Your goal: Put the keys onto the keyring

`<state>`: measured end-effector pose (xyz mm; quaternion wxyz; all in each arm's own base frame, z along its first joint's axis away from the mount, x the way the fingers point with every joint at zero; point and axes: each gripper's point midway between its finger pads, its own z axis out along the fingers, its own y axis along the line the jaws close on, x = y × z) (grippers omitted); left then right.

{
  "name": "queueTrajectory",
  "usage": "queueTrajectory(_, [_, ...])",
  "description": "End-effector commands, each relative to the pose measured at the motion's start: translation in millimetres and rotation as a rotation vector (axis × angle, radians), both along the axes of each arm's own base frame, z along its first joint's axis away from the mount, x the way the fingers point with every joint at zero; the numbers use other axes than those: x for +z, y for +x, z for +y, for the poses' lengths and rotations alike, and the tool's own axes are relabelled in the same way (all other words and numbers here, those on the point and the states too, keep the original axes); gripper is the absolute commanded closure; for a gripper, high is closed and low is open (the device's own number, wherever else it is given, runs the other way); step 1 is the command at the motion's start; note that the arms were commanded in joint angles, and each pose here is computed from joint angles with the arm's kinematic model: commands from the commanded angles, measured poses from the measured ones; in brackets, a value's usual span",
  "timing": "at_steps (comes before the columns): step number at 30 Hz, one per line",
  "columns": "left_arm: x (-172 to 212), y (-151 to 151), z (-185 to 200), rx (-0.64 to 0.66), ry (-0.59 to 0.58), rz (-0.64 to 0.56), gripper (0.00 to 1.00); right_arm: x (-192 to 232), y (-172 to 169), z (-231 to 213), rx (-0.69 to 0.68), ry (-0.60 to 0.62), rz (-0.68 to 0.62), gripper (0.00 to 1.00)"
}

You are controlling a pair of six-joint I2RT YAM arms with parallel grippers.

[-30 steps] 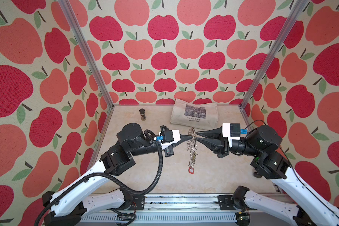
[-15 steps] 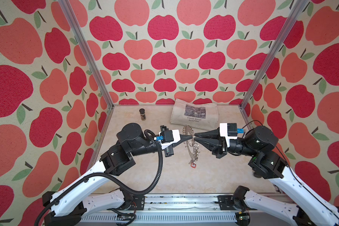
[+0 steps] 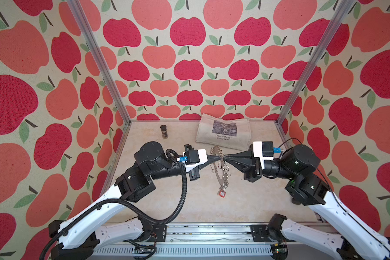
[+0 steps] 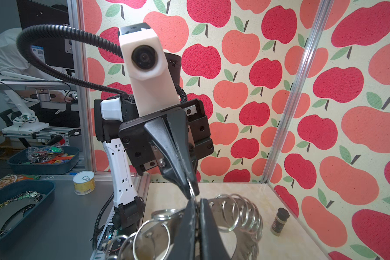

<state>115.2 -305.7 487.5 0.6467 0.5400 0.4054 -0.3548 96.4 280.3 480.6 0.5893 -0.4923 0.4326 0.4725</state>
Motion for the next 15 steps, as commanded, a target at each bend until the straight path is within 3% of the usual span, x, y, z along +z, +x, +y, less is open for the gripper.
queueTrajectory(1, [20.5, -8.6, 9.5, -0.015, -0.06, -0.05, 1.0, 0.4, 0.7, 0.0, 0.008, 0.01, 0.015, 1.0])
queueTrajectory(10, [10.2, 6.3, 11.5, 0.067, -0.015, 0.03, 1.0, -4.9, 3.2, -3.1, -0.026, -0.045, 0.006, 1.0])
queueTrajectory(12, [1.8, 14.3, 14.3, 0.117, 0.02, 0.086, 0.92, -12.7, 5.6, -4.7, -0.05, -0.088, 0.001, 1.0])
queueTrajectory(15, [-11.8, 22.4, 19.4, 0.178, 0.061, 0.17, 0.73, -26.0, 8.9, -6.9, -0.079, -0.145, 0.007, 1.0])
